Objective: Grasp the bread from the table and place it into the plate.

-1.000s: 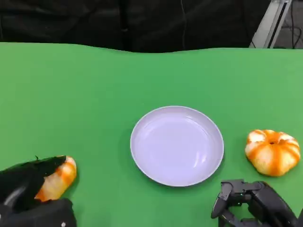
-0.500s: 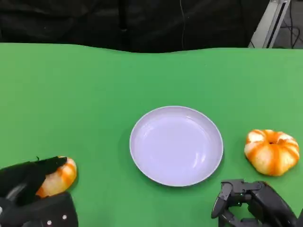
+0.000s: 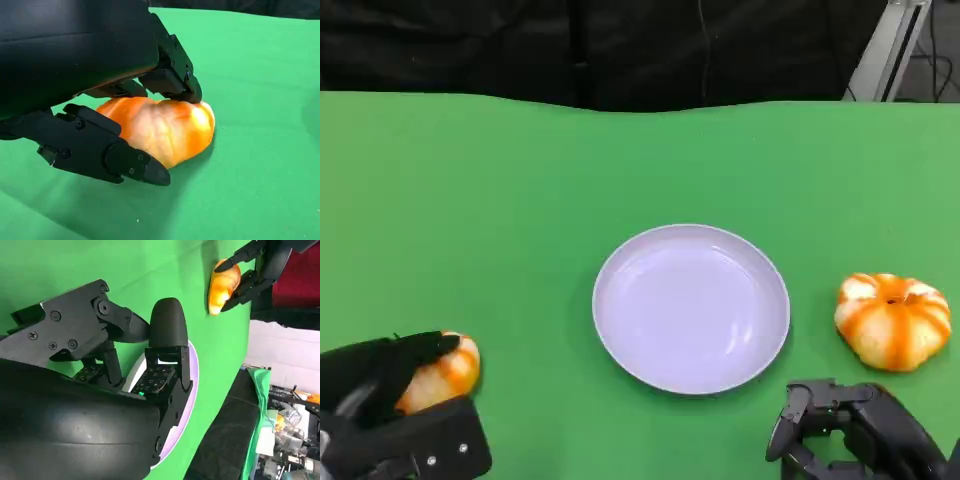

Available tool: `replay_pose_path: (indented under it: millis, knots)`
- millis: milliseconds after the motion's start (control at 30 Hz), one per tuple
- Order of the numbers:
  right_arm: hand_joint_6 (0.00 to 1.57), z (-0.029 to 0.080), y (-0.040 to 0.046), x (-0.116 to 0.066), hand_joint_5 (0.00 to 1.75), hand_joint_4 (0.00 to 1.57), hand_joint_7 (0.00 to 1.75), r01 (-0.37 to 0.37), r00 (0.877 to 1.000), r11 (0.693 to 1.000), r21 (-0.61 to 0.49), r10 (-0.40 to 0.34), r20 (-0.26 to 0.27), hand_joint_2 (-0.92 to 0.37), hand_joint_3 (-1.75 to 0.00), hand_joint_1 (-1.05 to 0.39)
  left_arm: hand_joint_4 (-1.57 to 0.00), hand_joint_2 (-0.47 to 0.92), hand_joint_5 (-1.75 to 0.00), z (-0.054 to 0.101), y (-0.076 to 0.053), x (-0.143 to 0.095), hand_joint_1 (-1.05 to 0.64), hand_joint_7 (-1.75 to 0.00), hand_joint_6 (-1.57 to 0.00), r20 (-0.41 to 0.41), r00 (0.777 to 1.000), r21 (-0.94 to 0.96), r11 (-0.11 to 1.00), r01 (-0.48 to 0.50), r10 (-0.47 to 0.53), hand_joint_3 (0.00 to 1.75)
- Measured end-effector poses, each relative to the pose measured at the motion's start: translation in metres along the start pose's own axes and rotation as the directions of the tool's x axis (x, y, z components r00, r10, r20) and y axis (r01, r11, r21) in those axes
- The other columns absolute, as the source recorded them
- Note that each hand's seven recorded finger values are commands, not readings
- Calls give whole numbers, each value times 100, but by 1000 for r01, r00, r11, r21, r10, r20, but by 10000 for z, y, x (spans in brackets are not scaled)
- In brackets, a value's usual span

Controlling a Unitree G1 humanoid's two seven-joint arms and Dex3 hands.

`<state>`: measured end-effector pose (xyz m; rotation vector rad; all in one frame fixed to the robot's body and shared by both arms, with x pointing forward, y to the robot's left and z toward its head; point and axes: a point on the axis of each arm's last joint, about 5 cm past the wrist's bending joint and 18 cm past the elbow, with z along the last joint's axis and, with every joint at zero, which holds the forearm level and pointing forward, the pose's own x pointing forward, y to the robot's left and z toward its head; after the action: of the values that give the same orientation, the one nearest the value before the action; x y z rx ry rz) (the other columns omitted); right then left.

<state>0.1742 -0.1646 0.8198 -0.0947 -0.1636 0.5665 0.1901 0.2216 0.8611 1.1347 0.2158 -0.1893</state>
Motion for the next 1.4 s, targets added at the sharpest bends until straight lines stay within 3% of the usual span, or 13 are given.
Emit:
replay_pose_path:
  millis: [200,233,267,300,367,567,800,1133,1300,1400]
  knots:
    - [88,3,-1,2,143,86,113,0,1000,1000,0,0,1,-67,-88,-11,-80,80,-3,8,-8,1,-18,-1,-79,-4,1000,2,1000,-2,2,0]
    - [88,3,-1,2,143,85,113,0,1000,1000,0,0,1,-67,-88,-11,-78,80,-76,8,-8,1,-12,-60,-77,-4,1000,2,1000,-2,2,0]
    - [88,3,-1,2,143,85,113,0,1000,1000,0,0,1,-67,-88,-11,-69,81,-134,11,-12,1,-8,-115,-67,-5,1000,-3,1000,-13,13,0]
    - [88,2,-1,2,143,85,113,0,1000,1000,0,0,1,-67,-87,-11,-69,80,-154,20,-24,1,-7,-136,-65,-5,999,-13,999,-37,37,0]
    - [88,2,-1,2,143,85,113,-1,1000,1000,0,1,1,-67,-87,-11,-68,80,-170,45,-56,1,-8,-154,-61,4,993,-74,990,-116,117,0]
    - [88,-6,2,-2,143,86,113,-1,1000,1000,2,1,-3,-67,-86,-11,-69,79,-175,81,-137,-36,-5,-154,-62,31,976,-161,965,-209,217,1]
    - [88,-5,3,0,143,86,113,-2,1000,1000,-2,2,-4,-67,-86,-11,-69,80,-175,98,-157,-52,-5,-152,-63,43,971,-178,958,-224,235,1]
    - [88,-24,18,-7,144,85,114,2,1000,1000,2,-2,-12,-68,-86,-11,-69,82,-175,131,-166,-81,-6,-152,-61,99,948,-171,944,-283,303,1]
    - [88,-21,30,6,144,84,115,2,1000,1000,3,-2,-2,-68,-86,-10,-67,83,-175,296,-71,-161,-4,-154,-59,209,900,-213,916,-340,383,1]
    - [88,-20,32,10,144,85,115,1,1000,1000,2,-1,0,-68,-87,-11,-66,82,-175,327,-59,-182,-3,-152,-60,224,892,-219,912,-347,393,1]
